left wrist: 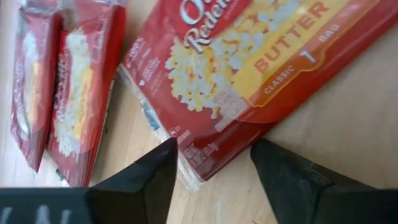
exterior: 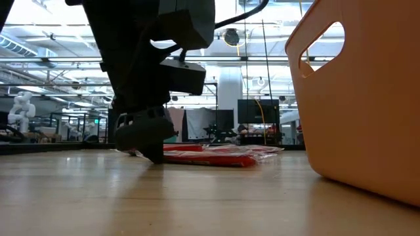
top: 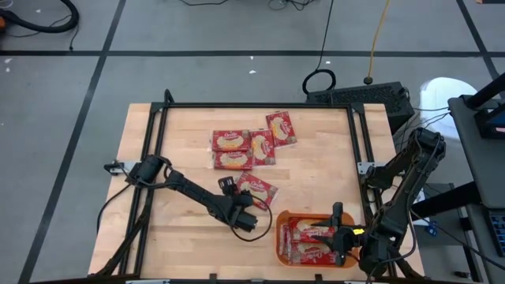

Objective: Sort popcorn bags into baskets
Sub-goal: Put the red popcorn bag into the orange bin

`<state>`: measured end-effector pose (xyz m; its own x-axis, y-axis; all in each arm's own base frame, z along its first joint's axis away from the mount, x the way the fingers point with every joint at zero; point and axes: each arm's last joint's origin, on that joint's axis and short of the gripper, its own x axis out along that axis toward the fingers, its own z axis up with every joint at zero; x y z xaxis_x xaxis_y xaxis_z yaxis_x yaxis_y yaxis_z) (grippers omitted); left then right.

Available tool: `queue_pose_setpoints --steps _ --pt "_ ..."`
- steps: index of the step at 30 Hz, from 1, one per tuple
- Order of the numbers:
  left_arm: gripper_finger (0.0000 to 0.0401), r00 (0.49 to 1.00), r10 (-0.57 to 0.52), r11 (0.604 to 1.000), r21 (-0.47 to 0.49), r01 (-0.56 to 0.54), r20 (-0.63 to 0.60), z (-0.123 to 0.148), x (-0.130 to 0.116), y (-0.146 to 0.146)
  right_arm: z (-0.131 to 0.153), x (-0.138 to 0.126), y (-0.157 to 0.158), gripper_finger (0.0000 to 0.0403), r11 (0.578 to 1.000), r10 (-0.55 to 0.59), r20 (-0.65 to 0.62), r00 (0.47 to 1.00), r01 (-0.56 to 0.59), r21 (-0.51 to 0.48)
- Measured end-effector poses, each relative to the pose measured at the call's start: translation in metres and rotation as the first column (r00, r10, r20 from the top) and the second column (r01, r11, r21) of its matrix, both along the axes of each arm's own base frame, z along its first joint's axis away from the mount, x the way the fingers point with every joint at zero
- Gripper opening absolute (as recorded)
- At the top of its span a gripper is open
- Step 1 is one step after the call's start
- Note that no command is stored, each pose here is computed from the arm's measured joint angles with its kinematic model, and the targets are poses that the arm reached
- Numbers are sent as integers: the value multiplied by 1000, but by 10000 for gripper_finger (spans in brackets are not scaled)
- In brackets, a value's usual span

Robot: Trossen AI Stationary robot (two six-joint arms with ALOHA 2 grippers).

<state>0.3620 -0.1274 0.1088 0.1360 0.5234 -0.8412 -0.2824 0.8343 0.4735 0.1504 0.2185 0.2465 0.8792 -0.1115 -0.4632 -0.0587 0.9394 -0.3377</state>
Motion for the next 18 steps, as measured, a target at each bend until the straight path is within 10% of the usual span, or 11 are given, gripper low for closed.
queue_pose_setpoints --steps 18 --pt "8 999 -40 996 -81 41 11 -1 12 11 -7 0 -1 160 1000 0 7 1000 0 10"
